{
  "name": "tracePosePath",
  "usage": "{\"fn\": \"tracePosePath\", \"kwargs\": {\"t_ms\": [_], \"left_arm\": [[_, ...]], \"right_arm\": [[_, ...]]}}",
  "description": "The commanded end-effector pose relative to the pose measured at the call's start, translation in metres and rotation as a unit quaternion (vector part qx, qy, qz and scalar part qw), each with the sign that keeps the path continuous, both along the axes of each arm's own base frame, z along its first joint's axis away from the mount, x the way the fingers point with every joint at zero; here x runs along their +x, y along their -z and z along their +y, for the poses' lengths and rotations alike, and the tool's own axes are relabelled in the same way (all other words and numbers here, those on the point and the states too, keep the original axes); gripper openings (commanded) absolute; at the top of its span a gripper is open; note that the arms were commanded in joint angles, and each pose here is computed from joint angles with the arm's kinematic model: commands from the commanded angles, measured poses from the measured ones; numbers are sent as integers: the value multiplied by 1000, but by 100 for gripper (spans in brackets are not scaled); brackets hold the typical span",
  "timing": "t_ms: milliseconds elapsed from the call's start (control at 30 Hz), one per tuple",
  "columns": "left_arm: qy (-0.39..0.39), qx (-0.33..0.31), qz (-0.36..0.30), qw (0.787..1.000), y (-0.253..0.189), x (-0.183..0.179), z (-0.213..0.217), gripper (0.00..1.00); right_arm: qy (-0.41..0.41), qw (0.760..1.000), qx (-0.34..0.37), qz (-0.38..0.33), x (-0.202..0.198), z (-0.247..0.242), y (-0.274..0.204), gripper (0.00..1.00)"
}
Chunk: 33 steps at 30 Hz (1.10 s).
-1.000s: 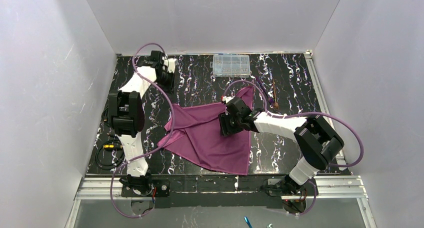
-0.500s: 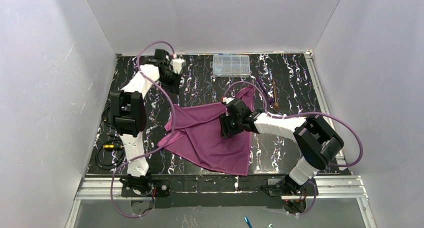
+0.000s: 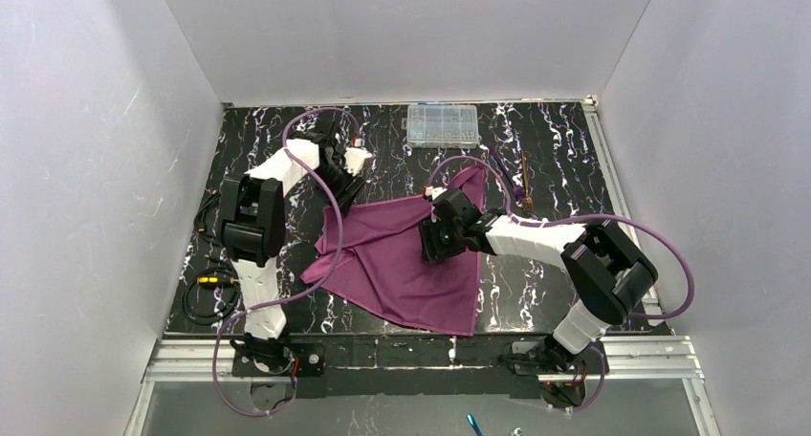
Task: Fold the napkin into a case and place the utensils inside
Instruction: Smooth out the napkin at the center of the board.
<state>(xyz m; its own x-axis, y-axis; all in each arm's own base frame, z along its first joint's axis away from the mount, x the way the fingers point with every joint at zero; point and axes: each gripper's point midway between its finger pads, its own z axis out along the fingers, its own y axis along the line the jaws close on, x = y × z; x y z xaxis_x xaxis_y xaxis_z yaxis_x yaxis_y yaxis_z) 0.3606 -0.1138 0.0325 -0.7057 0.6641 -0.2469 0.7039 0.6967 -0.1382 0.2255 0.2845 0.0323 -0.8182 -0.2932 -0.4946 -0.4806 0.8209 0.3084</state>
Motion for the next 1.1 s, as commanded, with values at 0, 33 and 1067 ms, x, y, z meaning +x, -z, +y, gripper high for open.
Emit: {"fn": "tracePosePath", "kwargs": {"t_ms": [0,33,1067], "left_arm": [[8,-5,-68,998,-44,23,0,56],[9,-5,-73,997,-49,26,0,56],[-45,-22,76,996,13,-12,10,50]], "right_arm": [[-3,1000,27,-15,4,11,-17,56],[-3,1000,26,-14,3,10,-16,56],[4,1000,24,-17,1,4,-14,53]]}}
